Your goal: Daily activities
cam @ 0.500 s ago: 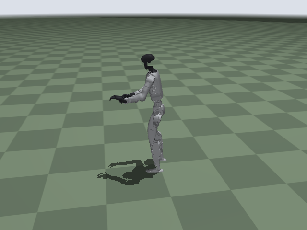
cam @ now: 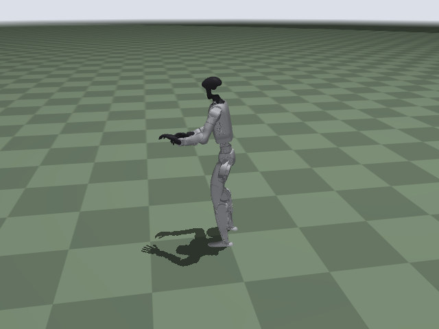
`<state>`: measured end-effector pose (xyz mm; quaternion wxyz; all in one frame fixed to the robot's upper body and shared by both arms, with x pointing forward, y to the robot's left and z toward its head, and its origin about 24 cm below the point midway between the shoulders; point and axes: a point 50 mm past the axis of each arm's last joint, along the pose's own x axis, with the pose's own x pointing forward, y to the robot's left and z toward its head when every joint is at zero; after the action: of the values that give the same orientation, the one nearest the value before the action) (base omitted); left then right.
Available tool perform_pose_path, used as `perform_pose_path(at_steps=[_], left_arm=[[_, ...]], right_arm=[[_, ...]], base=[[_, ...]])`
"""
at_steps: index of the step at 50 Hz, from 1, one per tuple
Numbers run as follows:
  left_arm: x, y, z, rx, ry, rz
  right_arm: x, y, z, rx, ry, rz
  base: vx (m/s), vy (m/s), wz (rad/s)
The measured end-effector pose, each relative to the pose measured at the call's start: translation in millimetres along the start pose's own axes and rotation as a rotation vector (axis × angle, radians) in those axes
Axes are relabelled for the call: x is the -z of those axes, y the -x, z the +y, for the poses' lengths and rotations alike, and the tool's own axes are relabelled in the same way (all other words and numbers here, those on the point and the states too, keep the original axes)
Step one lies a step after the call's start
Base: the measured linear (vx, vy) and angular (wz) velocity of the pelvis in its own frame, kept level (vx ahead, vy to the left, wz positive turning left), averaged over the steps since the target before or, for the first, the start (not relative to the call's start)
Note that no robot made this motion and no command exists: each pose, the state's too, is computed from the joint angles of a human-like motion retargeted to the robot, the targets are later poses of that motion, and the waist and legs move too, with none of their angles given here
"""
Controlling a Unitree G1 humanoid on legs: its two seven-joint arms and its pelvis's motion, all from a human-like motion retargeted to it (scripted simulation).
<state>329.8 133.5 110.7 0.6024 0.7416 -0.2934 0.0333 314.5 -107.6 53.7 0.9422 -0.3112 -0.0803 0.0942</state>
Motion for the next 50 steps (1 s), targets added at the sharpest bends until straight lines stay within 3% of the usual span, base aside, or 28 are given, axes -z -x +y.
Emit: perform_pose_path(at_steps=[35, 50], left_arm=[[-4.5, 0.5, -3.8, 0.104, -0.169, -0.126], [-15.1, 12.8, 14.8, 0.037, -0.018, -0.111]], right_arm=[[5.8, 4.0, 3.5, -0.029, -0.009, 0.034], [12.7, 5.8, -2.3, 0.002, -0.09, 0.085]], base=[[0.0, 0.0, 0.0], [0.0, 0.0, 0.0]])
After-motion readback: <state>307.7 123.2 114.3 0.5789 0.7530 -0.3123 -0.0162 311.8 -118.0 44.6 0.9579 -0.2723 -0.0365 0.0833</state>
